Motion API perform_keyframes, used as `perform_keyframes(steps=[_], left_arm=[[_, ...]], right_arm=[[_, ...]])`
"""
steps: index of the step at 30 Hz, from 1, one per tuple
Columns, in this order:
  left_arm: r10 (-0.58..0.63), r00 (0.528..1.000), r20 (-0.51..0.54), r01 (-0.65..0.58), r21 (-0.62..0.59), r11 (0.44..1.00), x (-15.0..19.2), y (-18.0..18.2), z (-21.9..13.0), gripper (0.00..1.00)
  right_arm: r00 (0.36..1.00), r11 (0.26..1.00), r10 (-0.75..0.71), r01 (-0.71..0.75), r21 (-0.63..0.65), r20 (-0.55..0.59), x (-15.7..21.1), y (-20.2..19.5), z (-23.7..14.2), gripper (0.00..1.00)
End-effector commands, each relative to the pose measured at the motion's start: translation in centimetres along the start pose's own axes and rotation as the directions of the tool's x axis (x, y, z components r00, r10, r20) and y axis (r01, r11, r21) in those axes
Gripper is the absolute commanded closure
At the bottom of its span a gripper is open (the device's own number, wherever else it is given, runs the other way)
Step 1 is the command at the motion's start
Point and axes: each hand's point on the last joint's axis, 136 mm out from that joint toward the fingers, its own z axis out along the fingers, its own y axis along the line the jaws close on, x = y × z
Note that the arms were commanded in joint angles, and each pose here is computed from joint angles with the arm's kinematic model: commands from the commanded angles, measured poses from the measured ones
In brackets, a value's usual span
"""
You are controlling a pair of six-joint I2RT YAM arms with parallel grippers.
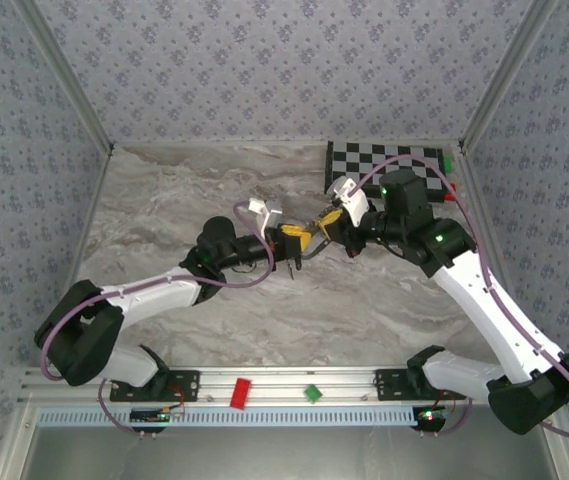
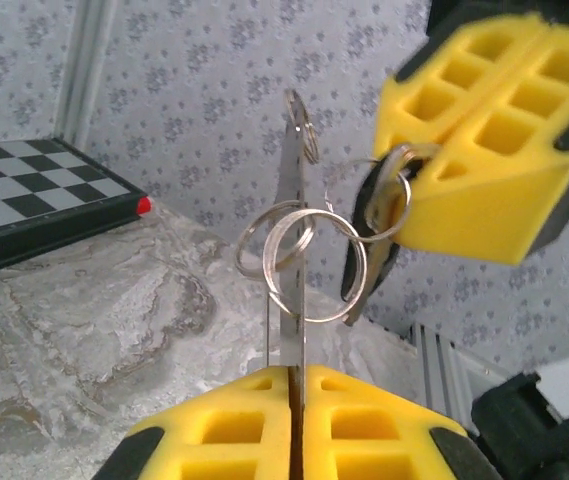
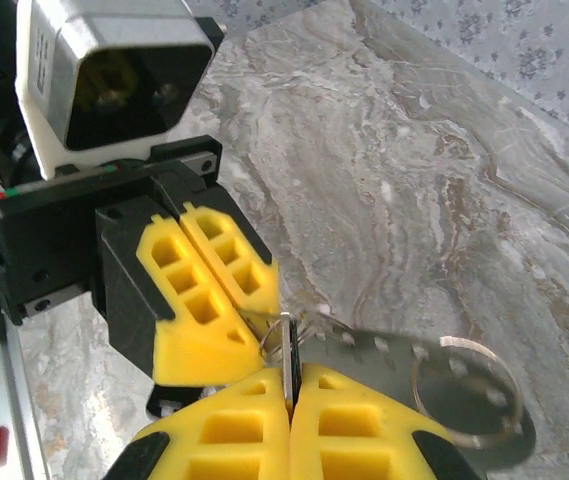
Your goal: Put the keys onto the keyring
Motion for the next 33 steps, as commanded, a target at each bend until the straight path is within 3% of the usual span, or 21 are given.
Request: perform_keyframes(steps=[1, 11, 13, 18, 33], left_arm=[[0.047, 0.995, 0.083, -0.047, -0.005, 0.999, -2.2, -1.0, -0.5, 0.98], [0.036, 0.995, 0.094, -0.037, 0.004, 0.999, -2.1, -1.2, -0.3, 0.93], [0.039, 0.996, 0.085, -0.04, 0.015, 0.999, -2.0, -1.4, -0.2, 0.81], [0.047, 0.996, 0.08, -0.047, 0.001, 0.999, -1.7, -1.1, -0.3, 0.71], [0.133, 0.989, 0.057, -0.132, -0.02, 0.991, -3.0, -1.6, -0.3, 0.66]], right_arm=[[0.999, 0.999, -0.029, 0.027, 0.039, 0.045, -0.9, -0.3, -0.9, 1.0], [0.999, 0.999, -0.021, 0.02, 0.03, 0.03, 0.4, -0.2, -0.4, 1.0], [0.999, 0.999, -0.026, 0.025, 0.028, 0.036, 0.2, -0.1, -0.4, 1.0], [0.997, 0.998, -0.05, 0.049, 0.032, 0.054, -0.4, 0.0, -0.9, 1.0], [0.989, 0.994, -0.103, 0.106, -0.018, 0.106, -1.2, 1.5, -1.8, 1.0]])
